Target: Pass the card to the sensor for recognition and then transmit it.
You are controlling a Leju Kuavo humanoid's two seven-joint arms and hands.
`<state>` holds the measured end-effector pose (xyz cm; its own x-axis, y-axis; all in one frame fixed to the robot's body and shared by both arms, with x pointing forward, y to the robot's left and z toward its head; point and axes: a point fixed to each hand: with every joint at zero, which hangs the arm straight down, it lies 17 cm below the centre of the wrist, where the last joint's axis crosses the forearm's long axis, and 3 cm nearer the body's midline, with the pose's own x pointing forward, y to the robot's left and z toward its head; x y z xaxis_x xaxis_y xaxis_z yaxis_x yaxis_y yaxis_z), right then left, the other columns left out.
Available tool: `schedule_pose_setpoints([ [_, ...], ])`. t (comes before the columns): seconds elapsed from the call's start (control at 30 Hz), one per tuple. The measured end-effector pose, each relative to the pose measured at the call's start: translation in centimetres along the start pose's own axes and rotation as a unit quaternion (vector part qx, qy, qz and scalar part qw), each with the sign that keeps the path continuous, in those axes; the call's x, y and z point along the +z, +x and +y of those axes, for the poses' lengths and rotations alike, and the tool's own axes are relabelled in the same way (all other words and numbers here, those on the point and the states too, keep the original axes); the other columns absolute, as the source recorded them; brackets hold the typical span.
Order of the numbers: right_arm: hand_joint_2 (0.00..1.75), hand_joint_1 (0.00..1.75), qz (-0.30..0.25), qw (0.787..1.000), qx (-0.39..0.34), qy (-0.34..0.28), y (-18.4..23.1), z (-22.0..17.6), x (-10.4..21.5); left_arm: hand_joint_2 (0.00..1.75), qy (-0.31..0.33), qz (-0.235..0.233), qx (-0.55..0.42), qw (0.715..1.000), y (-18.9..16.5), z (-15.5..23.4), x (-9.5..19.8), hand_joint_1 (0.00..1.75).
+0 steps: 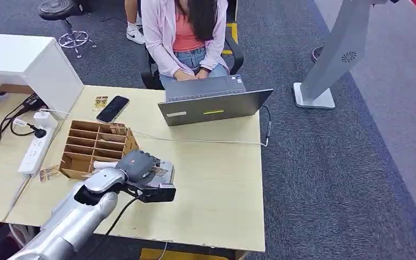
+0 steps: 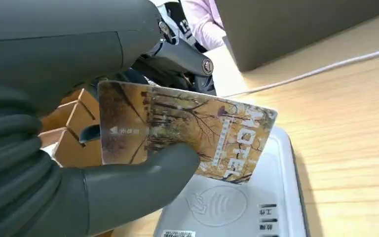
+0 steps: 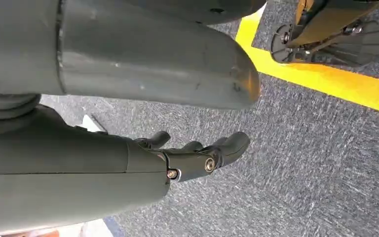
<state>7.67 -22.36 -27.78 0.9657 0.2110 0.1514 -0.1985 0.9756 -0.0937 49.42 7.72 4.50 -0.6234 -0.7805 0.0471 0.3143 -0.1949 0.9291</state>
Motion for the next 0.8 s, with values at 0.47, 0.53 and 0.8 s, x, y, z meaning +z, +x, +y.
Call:
schedule_pose_setpoints([
  [0.47,0.00,0.00,0.004,1.000,0.005,0.002,-0.2,0.1,0.0,1.75,0.103,0.062,-0.079,0.990,-3.0,3.3,0.5,1.75],
  [0.53,0.00,0.00,0.004,1.000,0.010,0.002,-0.2,0.2,0.0,1.75,0.206,0.079,-0.122,0.968,-2.4,8.0,1.3,1.75],
  [0.8,0.00,0.00,0.001,0.999,0.040,0.007,-0.3,0.3,0.1,1.75,0.399,0.110,-0.186,0.891,-5.2,21.1,7.0,1.75],
])
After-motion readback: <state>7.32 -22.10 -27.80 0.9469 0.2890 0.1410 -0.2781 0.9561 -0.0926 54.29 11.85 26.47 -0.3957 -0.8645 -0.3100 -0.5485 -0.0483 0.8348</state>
